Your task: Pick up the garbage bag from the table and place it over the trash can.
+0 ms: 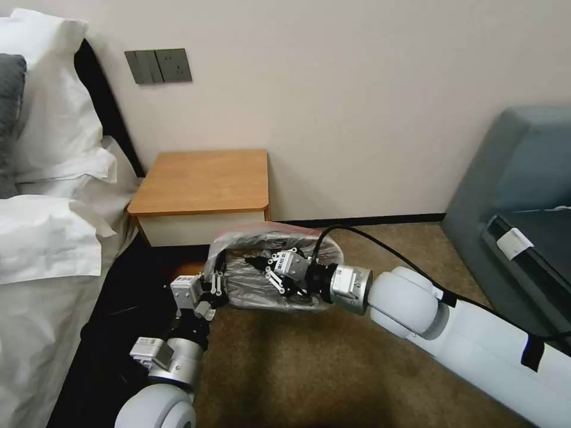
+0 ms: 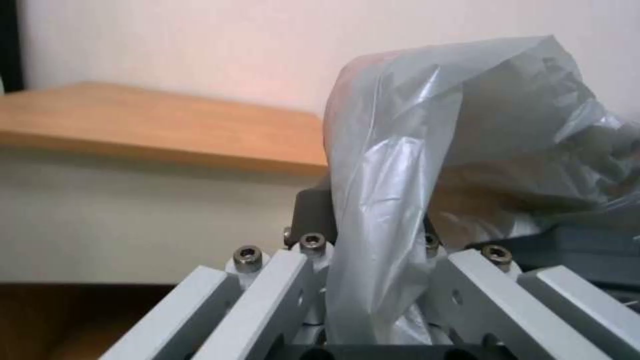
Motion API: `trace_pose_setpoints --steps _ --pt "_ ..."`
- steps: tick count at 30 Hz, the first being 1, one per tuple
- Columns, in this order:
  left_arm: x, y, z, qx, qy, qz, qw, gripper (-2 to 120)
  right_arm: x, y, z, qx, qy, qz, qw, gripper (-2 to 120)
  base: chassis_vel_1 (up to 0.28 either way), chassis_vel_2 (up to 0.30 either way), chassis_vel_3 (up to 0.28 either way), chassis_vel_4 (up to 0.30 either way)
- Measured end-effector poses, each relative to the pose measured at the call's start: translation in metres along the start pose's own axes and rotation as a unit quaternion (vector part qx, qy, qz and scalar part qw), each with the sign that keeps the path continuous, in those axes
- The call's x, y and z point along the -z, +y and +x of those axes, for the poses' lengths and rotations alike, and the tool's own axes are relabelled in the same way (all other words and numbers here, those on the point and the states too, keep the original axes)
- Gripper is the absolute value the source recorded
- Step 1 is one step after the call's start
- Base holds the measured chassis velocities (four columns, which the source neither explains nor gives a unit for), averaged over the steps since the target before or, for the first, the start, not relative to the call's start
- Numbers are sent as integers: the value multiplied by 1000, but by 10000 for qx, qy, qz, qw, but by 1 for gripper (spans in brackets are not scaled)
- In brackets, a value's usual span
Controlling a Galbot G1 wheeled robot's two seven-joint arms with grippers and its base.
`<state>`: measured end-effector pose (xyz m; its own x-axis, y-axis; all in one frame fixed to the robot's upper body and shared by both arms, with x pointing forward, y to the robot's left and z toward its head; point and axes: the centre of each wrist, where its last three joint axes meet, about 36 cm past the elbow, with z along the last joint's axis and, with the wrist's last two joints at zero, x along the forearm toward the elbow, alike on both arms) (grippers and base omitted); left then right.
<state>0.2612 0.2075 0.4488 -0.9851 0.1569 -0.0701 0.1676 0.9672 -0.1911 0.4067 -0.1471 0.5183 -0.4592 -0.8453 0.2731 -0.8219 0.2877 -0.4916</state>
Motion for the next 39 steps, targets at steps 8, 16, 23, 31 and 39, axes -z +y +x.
trace_pose_setpoints --steps 8,16,23,31,39 --pt "6 -2 2 -137 -157 -241 9995 7 -5 6 -16 -186 375 171 9990 0 0 0 0 0" --pt "6 -3 3 -247 -325 -430 9982 7 -5 18 -31 -469 796 113 9957 0 0 0 0 0" --pt "6 -3 3 -352 -443 -604 9966 7 -7 25 -45 -691 1054 70 9920 0 0 0 0 0" --pt "6 -5 3 -423 -451 -653 9959 7 -12 24 -51 -781 1250 114 9890 0 0 0 0 0" --pt "5 -6 4 -485 -463 -667 9955 7 -17 20 -59 -818 1349 156 9874 0 0 0 0 0"
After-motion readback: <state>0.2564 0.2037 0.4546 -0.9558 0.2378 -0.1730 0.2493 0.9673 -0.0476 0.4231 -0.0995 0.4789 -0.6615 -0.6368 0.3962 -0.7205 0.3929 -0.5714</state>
